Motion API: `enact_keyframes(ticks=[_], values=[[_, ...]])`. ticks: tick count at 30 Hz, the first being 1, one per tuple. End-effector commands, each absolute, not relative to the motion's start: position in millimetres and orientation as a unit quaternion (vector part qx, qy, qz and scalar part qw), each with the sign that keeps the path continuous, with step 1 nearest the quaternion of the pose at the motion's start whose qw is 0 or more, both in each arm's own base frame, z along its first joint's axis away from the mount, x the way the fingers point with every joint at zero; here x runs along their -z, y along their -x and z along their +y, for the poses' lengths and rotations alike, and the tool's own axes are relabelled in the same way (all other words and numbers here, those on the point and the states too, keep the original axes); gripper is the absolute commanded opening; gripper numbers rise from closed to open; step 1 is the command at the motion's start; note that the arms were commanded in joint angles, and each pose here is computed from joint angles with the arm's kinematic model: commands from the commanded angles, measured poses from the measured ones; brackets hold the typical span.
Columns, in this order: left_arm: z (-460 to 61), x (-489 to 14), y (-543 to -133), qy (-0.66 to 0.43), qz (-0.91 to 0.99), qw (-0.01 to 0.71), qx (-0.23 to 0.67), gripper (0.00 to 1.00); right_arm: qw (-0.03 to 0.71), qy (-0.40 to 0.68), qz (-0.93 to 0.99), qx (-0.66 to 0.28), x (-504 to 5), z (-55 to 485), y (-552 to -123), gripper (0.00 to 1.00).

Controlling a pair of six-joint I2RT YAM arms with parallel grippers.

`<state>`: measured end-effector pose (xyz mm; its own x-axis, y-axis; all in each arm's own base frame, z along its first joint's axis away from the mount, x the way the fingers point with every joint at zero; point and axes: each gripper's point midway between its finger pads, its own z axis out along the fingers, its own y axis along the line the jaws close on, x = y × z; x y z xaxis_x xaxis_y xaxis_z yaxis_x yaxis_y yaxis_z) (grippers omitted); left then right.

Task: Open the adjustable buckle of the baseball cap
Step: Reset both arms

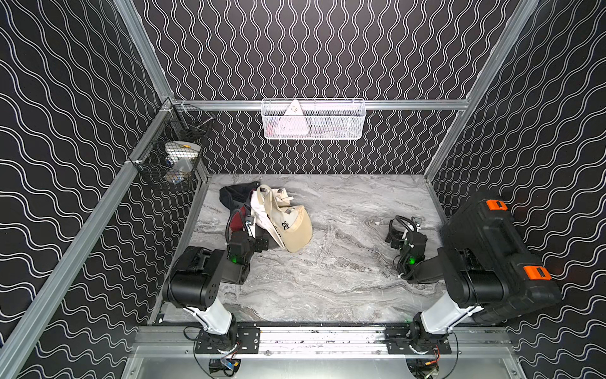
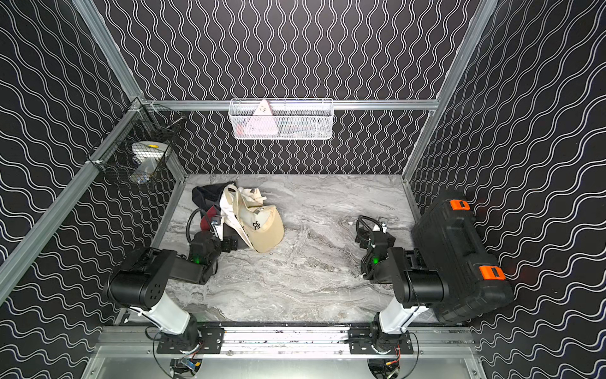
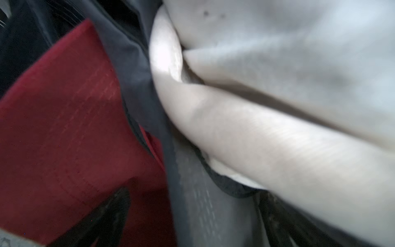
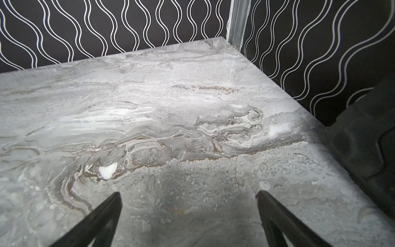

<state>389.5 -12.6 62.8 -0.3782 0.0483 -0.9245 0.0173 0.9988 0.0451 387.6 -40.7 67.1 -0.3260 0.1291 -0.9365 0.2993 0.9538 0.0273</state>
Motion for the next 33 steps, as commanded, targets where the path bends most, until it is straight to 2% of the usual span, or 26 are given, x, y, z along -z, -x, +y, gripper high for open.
enact_keyframes(ticks=[1, 3, 8, 33], values=[[-6.1, -79.7, -396.0, -0.005, 0.809, 0.587, -0.027, 0.99, 0.583, -0.138, 0.798, 0.07, -78.4, -40.6, -395.6, 1.0], [4.5, -76.2, -398.5, 0.023, 0.818, 0.573, -0.047, 0.99, 0.578, -0.142, 0.8, 0.071, -77.8, -41.5, -397.2, 1.0], [-0.5, -78.5, -397.9, 0.017, 0.813, 0.579, -0.061, 0.99, 0.578, -0.141, 0.8, 0.07, -77.6, -40.8, -397.4, 1.0], [-1.1, -75.0, -401.6, 0.015, 0.82, 0.571, -0.051, 0.99, 0.578, -0.141, 0.801, 0.07, -77.6, -41.0, -397.8, 1.0]])
